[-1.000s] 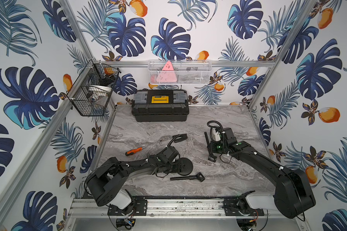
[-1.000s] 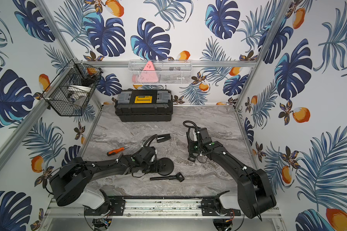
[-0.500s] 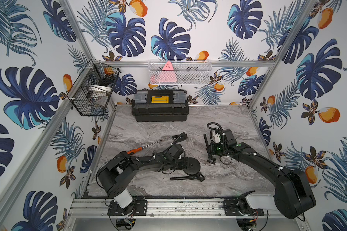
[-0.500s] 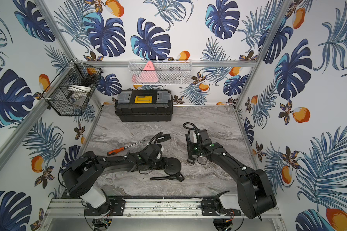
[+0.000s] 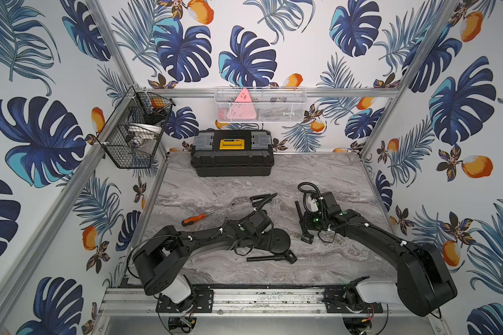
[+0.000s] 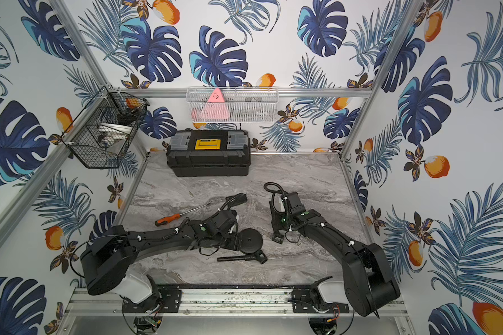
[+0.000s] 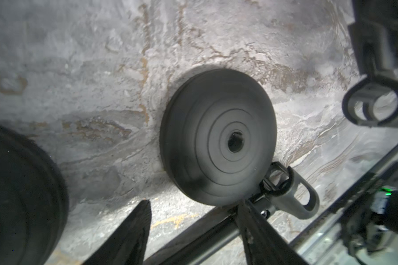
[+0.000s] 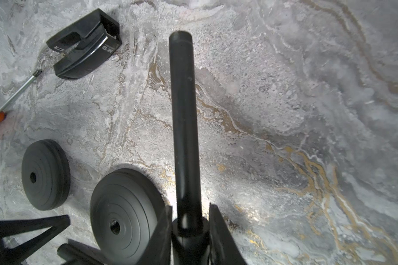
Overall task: Assemble a microphone stand
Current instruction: Move the microphone stand base to the center of the board.
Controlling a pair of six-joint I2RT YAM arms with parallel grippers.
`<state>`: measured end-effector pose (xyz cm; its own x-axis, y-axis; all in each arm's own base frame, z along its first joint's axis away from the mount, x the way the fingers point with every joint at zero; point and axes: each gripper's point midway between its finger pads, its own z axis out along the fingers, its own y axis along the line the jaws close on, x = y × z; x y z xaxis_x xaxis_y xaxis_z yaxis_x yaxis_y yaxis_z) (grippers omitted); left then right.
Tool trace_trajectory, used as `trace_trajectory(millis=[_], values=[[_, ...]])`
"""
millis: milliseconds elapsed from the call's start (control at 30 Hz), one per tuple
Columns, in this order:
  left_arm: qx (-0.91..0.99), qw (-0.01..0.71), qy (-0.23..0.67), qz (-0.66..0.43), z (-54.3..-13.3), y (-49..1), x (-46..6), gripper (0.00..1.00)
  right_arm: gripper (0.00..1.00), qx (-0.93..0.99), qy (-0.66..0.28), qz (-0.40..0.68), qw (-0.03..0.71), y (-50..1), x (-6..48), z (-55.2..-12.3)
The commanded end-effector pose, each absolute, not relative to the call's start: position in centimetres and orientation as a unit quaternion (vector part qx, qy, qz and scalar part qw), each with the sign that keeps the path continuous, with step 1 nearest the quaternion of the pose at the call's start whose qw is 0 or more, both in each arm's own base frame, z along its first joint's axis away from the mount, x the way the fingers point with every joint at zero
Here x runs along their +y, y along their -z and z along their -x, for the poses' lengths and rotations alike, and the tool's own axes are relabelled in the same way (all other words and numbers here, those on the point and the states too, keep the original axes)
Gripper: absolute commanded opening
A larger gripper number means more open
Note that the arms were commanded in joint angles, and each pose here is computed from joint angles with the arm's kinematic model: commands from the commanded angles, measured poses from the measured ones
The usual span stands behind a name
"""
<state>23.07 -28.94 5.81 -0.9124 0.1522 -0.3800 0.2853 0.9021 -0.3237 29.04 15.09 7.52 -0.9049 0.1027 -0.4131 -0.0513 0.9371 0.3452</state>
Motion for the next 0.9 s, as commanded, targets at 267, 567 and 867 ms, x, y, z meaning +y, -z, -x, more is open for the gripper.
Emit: trace_trajectory(millis=[267,567,867], values=[[0.957,0.224,0.087,-0.16,-25.5,-4.6,-28.5,0.68,0.15,0.958,-0.178,-0.012,0.224,-7.7,15.1,-29.0],[0.951,0.234,0.129,-0.157,-26.2,-5.4,-30.6,0.72,0.16,0.959,-0.178,-0.013,0.221,-7.4,14.9,-28.8],[0.954,0.22,0.128,-0.16,-26.3,-4.2,-31.2,0.7,0.16,0.958,-0.184,-0.019,0.221,-7.5,14.6,-28.6]])
